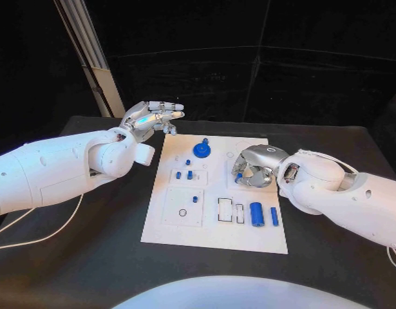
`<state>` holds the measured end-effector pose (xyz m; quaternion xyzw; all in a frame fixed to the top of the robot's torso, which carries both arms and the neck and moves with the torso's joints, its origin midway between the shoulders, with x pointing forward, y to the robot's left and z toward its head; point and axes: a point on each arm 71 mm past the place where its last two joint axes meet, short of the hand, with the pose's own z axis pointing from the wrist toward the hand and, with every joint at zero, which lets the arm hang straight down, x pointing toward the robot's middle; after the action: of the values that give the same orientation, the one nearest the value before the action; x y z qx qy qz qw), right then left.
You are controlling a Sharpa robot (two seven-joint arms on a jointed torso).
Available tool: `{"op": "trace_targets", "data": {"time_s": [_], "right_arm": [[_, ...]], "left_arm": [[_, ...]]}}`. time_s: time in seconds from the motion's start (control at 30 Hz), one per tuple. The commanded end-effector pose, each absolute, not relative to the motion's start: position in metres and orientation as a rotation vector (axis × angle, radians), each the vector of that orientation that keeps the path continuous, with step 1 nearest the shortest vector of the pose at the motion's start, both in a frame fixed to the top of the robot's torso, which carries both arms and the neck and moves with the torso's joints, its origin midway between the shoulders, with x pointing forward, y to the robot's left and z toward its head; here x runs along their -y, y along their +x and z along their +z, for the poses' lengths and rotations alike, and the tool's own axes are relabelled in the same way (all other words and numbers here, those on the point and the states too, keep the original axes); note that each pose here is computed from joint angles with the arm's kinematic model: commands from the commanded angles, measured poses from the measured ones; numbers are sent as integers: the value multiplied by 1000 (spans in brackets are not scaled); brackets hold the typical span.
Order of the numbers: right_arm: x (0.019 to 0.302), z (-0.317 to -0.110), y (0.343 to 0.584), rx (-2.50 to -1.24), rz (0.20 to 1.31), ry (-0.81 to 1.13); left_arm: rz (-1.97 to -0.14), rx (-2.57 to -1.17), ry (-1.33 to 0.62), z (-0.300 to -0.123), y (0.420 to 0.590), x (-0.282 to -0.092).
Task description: Assemble the parts on the task board
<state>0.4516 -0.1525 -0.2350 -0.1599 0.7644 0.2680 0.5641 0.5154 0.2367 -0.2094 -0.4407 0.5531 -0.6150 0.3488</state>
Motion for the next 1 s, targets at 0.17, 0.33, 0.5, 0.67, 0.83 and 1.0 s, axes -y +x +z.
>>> {"op": "trace_targets", "data": {"time_s": [0.17, 0.33, 0.5, 0.67, 0.83, 1.0], "right_arm": [[151, -234, 452, -1782, 616, -399], [151, -234, 452, -1786, 608, -404], [150, -235, 452, -1794, 603, -410], [150, -235, 451, -1796, 603, -414], [149, -235, 451, -1794, 606, -415], [149, -234, 451, -1791, 609, -415]], "left_arm": [[-1608, -1437, -1142, -208, 516, -236], [-1606, -1439, -1144, -208, 516, -237], [-1605, -1442, -1145, -208, 515, -237], [-1605, -1443, -1146, -209, 515, -237], [-1605, -1443, -1146, -209, 515, -237], [-1604, -1444, -1146, -209, 515, -237]]}}
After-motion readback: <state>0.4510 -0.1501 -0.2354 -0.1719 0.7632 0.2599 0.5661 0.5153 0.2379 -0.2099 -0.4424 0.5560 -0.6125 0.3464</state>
